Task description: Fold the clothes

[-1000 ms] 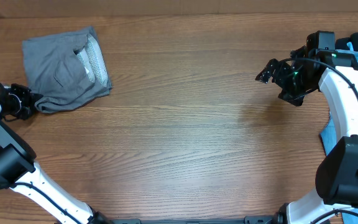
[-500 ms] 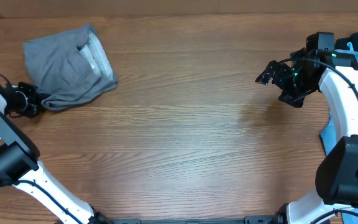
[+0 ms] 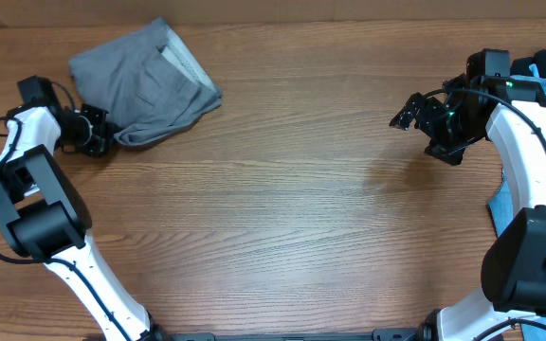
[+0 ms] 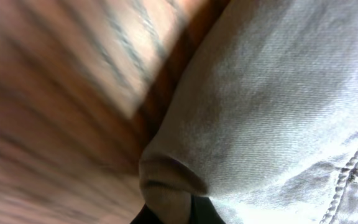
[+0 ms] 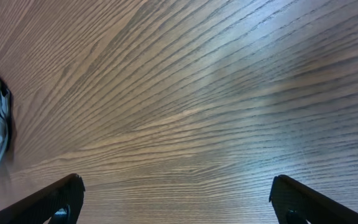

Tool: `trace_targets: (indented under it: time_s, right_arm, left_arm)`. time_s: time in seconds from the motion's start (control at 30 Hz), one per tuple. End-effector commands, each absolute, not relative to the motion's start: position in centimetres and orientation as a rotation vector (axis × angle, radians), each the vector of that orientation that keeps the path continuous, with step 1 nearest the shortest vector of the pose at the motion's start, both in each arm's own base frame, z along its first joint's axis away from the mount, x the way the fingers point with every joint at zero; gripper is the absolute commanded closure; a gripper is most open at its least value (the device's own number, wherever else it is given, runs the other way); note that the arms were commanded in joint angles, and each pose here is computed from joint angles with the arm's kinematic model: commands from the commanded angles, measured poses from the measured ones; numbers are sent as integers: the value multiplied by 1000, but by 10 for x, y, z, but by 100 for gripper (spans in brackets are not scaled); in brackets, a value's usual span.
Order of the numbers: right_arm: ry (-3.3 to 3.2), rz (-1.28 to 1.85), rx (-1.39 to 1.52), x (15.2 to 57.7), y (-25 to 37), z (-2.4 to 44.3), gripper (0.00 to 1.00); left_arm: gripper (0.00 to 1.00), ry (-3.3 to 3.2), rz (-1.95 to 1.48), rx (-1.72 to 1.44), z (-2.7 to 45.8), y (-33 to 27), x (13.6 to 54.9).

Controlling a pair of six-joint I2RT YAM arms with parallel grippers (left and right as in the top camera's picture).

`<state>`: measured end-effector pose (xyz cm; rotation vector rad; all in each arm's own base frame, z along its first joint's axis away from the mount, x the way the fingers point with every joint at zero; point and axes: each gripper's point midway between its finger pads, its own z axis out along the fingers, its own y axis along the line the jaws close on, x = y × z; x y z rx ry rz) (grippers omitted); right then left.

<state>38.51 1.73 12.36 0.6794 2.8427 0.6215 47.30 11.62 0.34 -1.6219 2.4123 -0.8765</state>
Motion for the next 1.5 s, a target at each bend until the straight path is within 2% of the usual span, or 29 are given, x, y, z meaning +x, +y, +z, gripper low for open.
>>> trace_targets:
  time_s: [0.0,0.13,0.3,0.6,0.73,0.87,1.0,1.07,1.1,1.13,1.17,1.23,1.47]
  right_arm:
    - [2831,607,653,387,17,128,0]
    - [2838,606,635,386,18,128,0]
    - [2848,604,628,384,18,127,0]
    - [2844,605,628,385,18,127,0]
    - [2845,606,634,384,18,127,0]
    - [2840,606,637,385,18,127,0]
    - [2832,608,658,387,18,128,0]
    - [2830,609,661,387,18,128,0]
    - [2829,610,661,387,18,128,0]
    - [2830,610,661,387,18,128,0]
    - [2830,609,661,387,18,128,0]
    - [2830,610,661,387,18,128,0]
    - [2833,609,662,386,18,128,0]
  left_arm:
    - [96,2414,-824,-1684,-9,108,473]
    - [96,2393,-750,-1707,-13,124,471]
    - [96,2304,-639,-1814,-18,172,455]
    - [96,2010,-555,-2073,-19,282,399]
    - [84,1883,-520,-2159,-19,325,367]
    - [84,1808,-535,-2208,-18,345,348]
    - [82,1809,-579,-2205,-17,341,350]
    - [68,1836,-636,-2188,-16,328,359]
    - [56,1858,-676,-2172,-14,318,366]
    - [35,1886,-722,-2145,-12,307,375]
    - [22,1920,-760,-2107,-10,297,382]
    - [9,2011,-839,-2005,-6,271,399]
    - [7,2231,-886,-1893,-7,189,435]
